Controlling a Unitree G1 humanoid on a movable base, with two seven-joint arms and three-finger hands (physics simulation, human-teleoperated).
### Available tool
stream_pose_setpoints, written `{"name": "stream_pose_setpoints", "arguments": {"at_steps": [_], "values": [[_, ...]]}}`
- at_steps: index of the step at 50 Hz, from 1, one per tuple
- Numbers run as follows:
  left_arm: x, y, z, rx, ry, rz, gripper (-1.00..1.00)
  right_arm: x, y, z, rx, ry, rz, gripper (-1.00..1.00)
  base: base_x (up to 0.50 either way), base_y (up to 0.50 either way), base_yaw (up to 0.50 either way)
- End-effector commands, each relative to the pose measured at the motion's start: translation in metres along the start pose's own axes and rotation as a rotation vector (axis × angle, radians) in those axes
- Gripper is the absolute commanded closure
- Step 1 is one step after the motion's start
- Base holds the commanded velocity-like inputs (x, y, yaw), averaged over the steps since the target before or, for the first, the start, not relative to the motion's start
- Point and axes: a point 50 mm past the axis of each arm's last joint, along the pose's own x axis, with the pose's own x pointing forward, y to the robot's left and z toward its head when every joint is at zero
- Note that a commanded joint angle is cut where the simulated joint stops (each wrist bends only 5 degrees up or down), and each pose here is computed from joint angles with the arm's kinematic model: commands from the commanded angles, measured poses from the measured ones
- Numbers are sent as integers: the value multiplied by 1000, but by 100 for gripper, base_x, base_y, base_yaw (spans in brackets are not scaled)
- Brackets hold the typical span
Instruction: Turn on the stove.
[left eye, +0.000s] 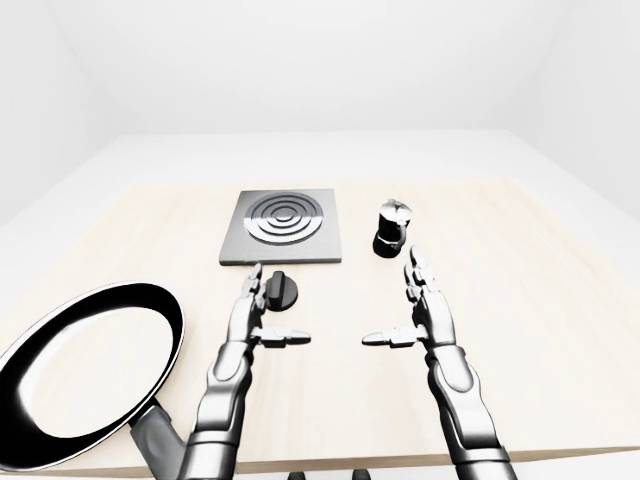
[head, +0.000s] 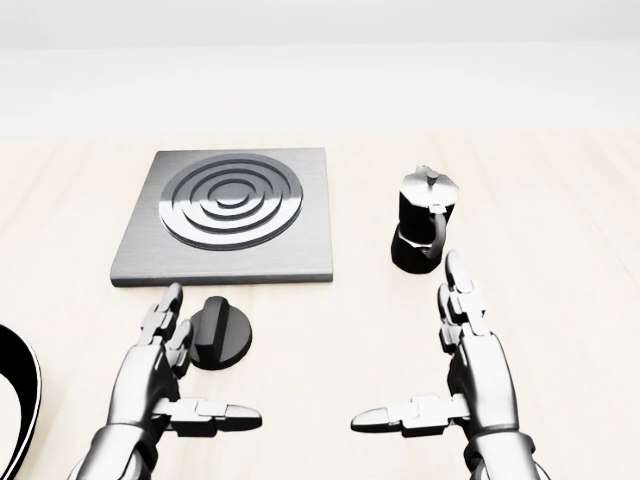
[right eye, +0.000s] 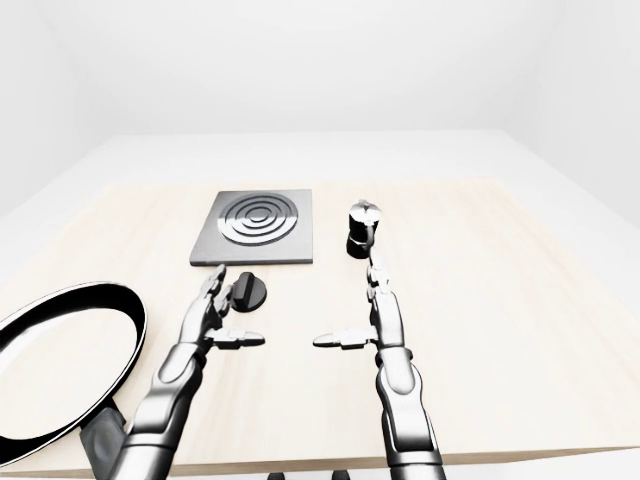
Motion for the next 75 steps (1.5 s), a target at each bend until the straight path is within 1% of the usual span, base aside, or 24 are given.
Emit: {"name": "stream_pose_setpoints", "arguments": {"at_steps": [1,18,24,36,41,48,52,57,59,63,66,67,68,75], "values": [[4,-5,-5,8,30,-41,-100,0,1,0,-1,0,3,-100,0,0,0],[2,-6,-5,14,27,-46,-100,0,1,-2,-1,8,6,-100,0,0,0],[0,-7,-2,30,9,-55,-100,0,1,-2,-1,8,8,-100,0,0,0],[-9,-15,0,99,-7,-110,-100,-2,2,-4,-5,17,16,-100,0,0,0],[-15,-22,-2,138,-6,-163,-100,-3,3,-2,-8,8,20,-100,0,0,0],[-21,-26,4,170,-34,-192,-100,-3,4,-3,-10,12,23,-100,0,0,0],[-22,-27,3,180,-28,-199,-100,-3,4,-3,-11,11,23,-100,0,0,0],[-23,-26,7,183,-49,-190,-100,-3,4,-2,-12,9,23,-100,0,0,0],[-23,-24,12,184,-68,-172,-100,-2,3,-3,-11,13,22,-100,0,0,0],[-24,-18,24,159,-121,-130,-100,-2,3,-4,-11,15,21,-100,0,0,0],[-26,-15,36,145,-175,-97,-100,-2,3,-1,-11,5,20,-100,0,0,0],[-26,-15,36,145,-177,-96,-100,-2,3,-1,-10,4,20,-100,0,0,0],[-27,-12,42,143,-202,-76,-100,-2,2,-1,-10,3,18,-100,0,0,0],[-34,-1,73,120,-337,-14,-100,-1,2,0,-9,1,13,-100,0,0,0]]}}
